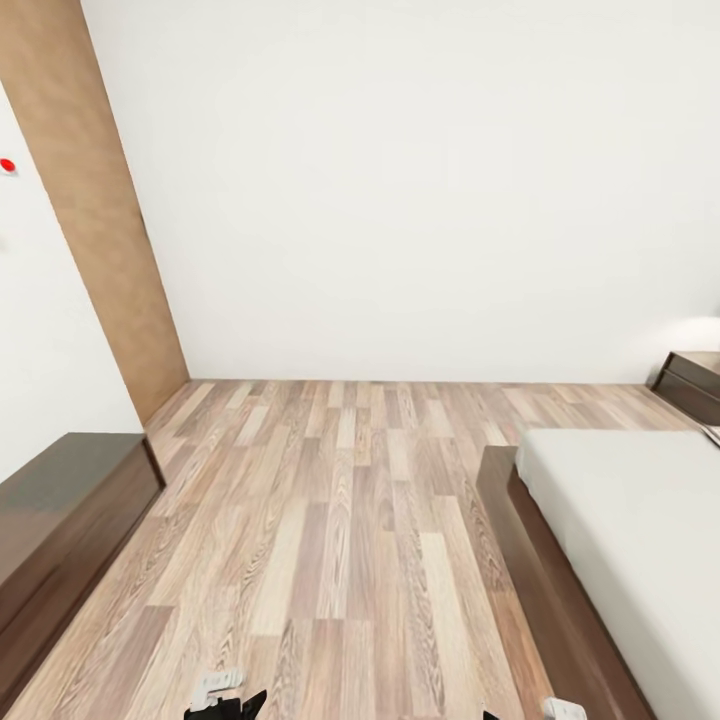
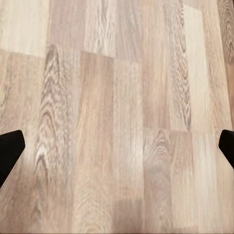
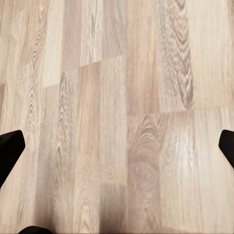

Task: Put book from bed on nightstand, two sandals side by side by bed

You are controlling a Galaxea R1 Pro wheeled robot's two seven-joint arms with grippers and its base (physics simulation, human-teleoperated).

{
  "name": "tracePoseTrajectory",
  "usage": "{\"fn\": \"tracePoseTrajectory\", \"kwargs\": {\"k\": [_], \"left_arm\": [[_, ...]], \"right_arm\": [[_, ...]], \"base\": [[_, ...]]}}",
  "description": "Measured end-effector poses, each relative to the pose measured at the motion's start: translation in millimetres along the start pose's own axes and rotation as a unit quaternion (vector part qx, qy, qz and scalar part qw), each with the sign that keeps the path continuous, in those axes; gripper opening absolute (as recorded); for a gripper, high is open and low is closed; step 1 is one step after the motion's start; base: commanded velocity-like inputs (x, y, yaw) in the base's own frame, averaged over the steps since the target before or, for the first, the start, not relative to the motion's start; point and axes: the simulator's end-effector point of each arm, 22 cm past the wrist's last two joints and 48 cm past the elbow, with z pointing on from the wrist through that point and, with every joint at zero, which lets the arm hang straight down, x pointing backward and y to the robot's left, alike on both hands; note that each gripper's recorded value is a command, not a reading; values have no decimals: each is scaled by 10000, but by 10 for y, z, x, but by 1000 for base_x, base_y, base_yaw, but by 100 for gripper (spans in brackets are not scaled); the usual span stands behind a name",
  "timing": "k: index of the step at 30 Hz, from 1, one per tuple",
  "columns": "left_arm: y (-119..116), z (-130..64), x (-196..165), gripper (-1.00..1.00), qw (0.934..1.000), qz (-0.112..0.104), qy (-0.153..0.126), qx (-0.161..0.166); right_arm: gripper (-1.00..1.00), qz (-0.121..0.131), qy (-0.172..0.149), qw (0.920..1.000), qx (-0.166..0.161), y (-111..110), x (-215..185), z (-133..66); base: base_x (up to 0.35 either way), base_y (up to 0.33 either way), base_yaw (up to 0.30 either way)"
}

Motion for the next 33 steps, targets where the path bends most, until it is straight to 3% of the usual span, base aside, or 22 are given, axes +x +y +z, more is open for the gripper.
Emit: {"fn": "tracePoseTrajectory", "kwargs": {"k": [33], "left_arm": [[-6,1,6,100,10000,-6,3,4]], "right_arm": [[100,-2,0,10000,17,-8,0,-1]], "base": [[332,0,0]]}}
